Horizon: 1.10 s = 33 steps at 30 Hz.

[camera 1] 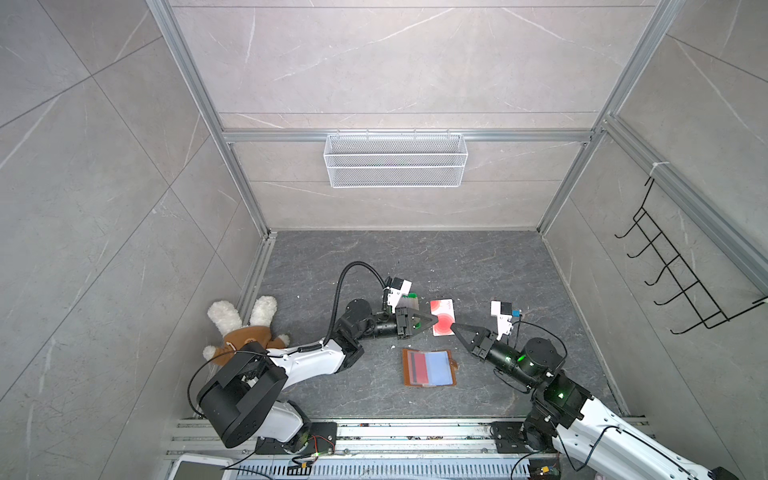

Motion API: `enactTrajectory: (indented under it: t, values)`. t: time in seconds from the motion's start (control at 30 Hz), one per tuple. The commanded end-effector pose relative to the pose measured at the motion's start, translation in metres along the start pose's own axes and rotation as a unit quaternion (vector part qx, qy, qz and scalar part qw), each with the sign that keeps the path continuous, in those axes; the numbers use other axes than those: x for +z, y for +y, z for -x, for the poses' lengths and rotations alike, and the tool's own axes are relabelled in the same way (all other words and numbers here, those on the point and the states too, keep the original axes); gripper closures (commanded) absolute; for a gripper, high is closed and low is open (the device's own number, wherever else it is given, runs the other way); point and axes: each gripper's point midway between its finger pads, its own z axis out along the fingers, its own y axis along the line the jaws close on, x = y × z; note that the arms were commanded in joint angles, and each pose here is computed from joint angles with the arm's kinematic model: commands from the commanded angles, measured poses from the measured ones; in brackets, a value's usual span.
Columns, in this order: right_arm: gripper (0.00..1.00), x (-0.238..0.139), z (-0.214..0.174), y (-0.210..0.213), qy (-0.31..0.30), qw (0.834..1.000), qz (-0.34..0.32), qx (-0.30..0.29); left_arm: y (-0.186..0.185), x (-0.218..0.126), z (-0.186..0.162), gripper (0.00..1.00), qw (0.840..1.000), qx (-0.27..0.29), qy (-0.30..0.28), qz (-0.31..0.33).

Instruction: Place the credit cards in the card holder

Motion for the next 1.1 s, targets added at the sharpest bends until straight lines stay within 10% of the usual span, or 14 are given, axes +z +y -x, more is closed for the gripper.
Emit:
enactTrajectory:
  t: [0.0, 0.3, 0.73, 1.07]
  values:
    - [1.00, 0.000, 0.004, 0.001, -0.015, 1.000, 0.006, 0.008, -0.028, 0.004, 0.008, 0.85, 0.998, 0.037, -0.008, -0.042]
    - [1.00, 0.004, 0.002, -0.005, -0.010, 1.000, -0.005, 0.009, -0.024, 0.007, 0.007, 0.91, 0.999, 0.032, -0.003, -0.035]
    - [0.65, -0.007, -0.009, -0.040, 0.024, 0.993, -0.111, -0.022, 0.015, -0.016, -0.004, 1.00, 0.996, 0.019, -0.011, 0.082]
    - [0.62, -0.024, -0.038, -0.098, 0.109, 0.947, -0.289, -0.090, 0.064, -0.043, -0.042, 1.00, 0.983, -0.026, -0.022, 0.180]
